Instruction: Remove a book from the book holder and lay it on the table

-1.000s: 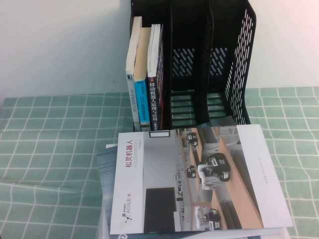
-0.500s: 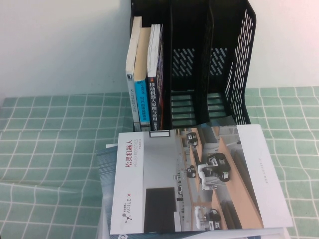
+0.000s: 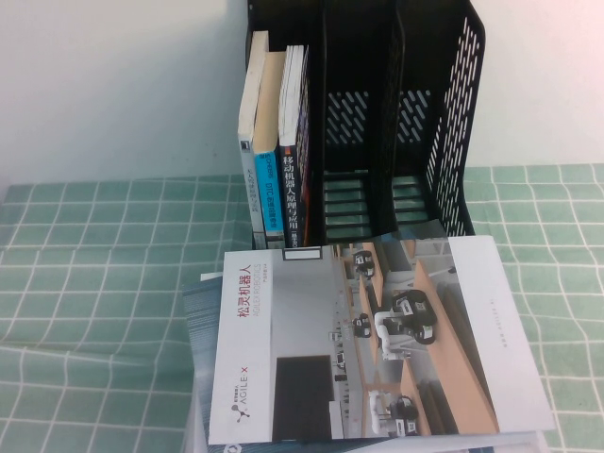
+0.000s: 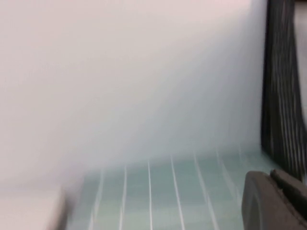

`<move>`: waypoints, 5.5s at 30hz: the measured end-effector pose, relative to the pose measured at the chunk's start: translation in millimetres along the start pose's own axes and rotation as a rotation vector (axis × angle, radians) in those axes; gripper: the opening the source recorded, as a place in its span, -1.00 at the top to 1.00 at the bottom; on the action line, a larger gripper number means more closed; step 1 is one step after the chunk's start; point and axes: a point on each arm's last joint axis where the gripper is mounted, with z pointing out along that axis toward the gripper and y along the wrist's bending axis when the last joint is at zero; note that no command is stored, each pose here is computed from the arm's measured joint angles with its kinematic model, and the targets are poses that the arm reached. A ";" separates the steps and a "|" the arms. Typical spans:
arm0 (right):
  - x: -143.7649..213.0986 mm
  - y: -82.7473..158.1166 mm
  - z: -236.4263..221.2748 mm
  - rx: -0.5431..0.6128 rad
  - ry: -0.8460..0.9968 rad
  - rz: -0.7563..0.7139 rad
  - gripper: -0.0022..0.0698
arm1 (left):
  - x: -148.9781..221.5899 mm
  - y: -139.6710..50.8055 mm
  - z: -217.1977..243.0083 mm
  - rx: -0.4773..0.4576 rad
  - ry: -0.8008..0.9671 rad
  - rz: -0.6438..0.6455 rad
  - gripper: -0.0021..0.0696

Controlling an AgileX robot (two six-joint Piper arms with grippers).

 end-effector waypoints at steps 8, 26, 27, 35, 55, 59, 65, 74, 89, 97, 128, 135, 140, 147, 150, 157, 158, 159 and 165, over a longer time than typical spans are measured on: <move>-42.1 -5.2 -10.4 0.057 -0.481 0.008 0.95 | -38.9 -0.1 -8.7 0.002 -0.441 -0.007 0.95; -61.6 -9.8 -24.7 0.102 -0.748 0.041 0.95 | -57.1 -0.8 -15.6 0.021 -0.567 -0.019 0.95; -62.5 -10.8 -25.6 0.109 -0.763 0.056 0.95 | -61.5 -1.0 -15.6 0.025 -0.537 -0.013 0.95; -65.7 -16.3 -30.1 0.150 -0.825 0.118 0.95 | -99.6 6.4 -27.2 0.007 -0.302 -0.199 0.95; -97.2 -13.1 19.7 0.013 -0.181 -0.088 0.95 | -112.7 -9.9 48.8 0.124 0.267 -0.388 0.95; -93.2 -8.7 44.4 -0.034 -0.135 -0.142 0.95 | -129.7 -20.6 79.2 0.178 0.311 -0.375 0.95; -87.8 9.6 85.4 -0.216 -0.189 -0.184 0.95 | -153.6 -64.1 123.3 0.363 0.352 -0.324 0.95; -70.4 38.8 140.8 -0.509 -0.201 -0.162 0.95 | -131.8 -135.5 183.8 0.483 0.393 -0.318 0.95; -65.0 160.2 179.5 -0.896 -0.116 -0.060 0.95 | -128.3 -155.2 231.8 0.418 0.600 -0.421 0.95; -59.9 196.1 228.3 -0.957 -0.057 0.038 0.33 | -127.5 -136.4 240.7 0.338 0.631 -0.496 0.95; -67.3 258.1 275.8 -0.895 0.119 0.004 -0.23 | -124.5 -135.6 239.0 0.332 0.669 -0.470 0.95; -59.0 256.5 277.0 -0.871 0.185 -0.045 -0.22 | -126.2 -135.6 240.1 0.335 0.647 -0.476 0.95; -57.1 255.8 277.4 -0.862 0.204 -0.056 -0.09 | -127.3 -136.4 241.9 0.335 0.628 -0.502 0.95; -56.2 255.4 277.5 -0.857 0.214 -0.059 -0.01 | -125.9 -138.6 242.3 0.332 0.649 -0.571 0.95; -56.2 255.4 277.5 -0.857 0.215 -0.057 0.00 | -121.4 -140.6 244.6 0.328 0.667 -0.590 0.95; -55.4 255.7 277.8 -0.857 0.216 -0.057 0.00 | -110.8 -148.5 249.9 0.333 0.702 -0.641 0.95; -54.8 256.0 277.9 -0.858 0.217 -0.056 0.00 | -109.4 -149.8 251.0 0.333 0.701 -0.644 0.95; -54.9 256.0 277.9 -0.859 0.215 -0.055 0.01 | -108.0 -151.0 251.9 0.335 0.700 -0.642 0.95; -53.4 256.4 278.3 -0.856 0.220 -0.051 0.01 | -101.4 -152.8 258.4 0.323 0.684 -0.646 0.95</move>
